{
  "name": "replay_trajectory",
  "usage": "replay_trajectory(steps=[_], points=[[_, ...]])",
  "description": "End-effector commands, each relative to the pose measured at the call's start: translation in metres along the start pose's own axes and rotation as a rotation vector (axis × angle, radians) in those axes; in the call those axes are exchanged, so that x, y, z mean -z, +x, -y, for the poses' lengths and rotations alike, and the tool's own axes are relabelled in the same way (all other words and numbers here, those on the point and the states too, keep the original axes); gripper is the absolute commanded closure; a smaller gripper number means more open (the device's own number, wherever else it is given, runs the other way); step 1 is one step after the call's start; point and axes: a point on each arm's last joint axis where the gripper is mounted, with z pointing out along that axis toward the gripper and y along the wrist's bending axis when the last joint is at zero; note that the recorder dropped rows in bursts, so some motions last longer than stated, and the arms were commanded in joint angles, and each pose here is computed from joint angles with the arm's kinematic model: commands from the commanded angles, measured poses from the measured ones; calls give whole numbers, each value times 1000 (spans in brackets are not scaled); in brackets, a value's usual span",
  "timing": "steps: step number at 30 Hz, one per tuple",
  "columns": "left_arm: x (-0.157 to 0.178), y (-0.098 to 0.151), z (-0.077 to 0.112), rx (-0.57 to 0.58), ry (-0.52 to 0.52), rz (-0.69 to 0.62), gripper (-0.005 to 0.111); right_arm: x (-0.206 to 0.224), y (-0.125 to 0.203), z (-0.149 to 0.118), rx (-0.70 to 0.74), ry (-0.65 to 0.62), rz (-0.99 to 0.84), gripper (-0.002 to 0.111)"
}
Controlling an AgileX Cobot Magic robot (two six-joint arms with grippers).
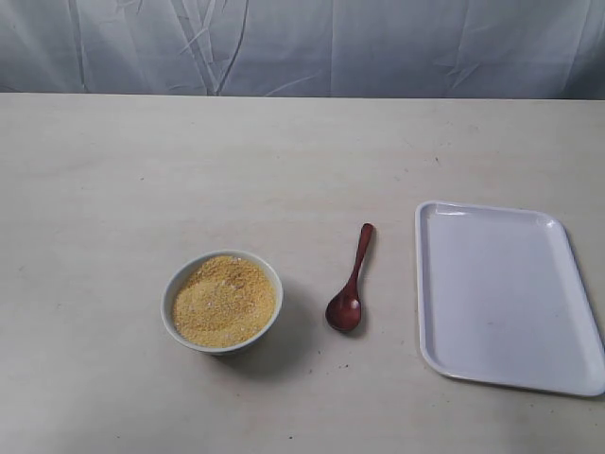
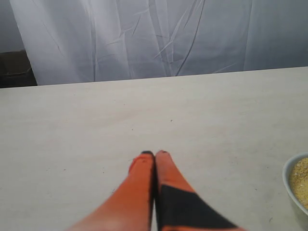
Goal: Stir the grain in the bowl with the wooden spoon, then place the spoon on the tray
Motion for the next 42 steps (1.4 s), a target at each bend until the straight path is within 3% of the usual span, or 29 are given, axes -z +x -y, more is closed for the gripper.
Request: replay_trajectory(steps=[1,5,11,19,27,36,42], points=[[0,0,0,3,0,13,107,-28,-22,-6,-20,5,-296,109],[0,0,0,3,0,13,107,-55,-22,-5,-41,17,-377,109],[0,0,0,3,0,13,107,-88,-11,-6,-215,22,-452,109],[0,0,0,3,0,13,107,-134,-1,-20,-245,1,-738,109],[0,0,0,3,0,13,107,-184,20,-84,-104,38,-925,109],[0,0,0,3,0,13,107,-242,59,-161,-12,111,-987,109],[0,0,0,3,0,13,107,-273,87,-175,-35,194,-1042,109]])
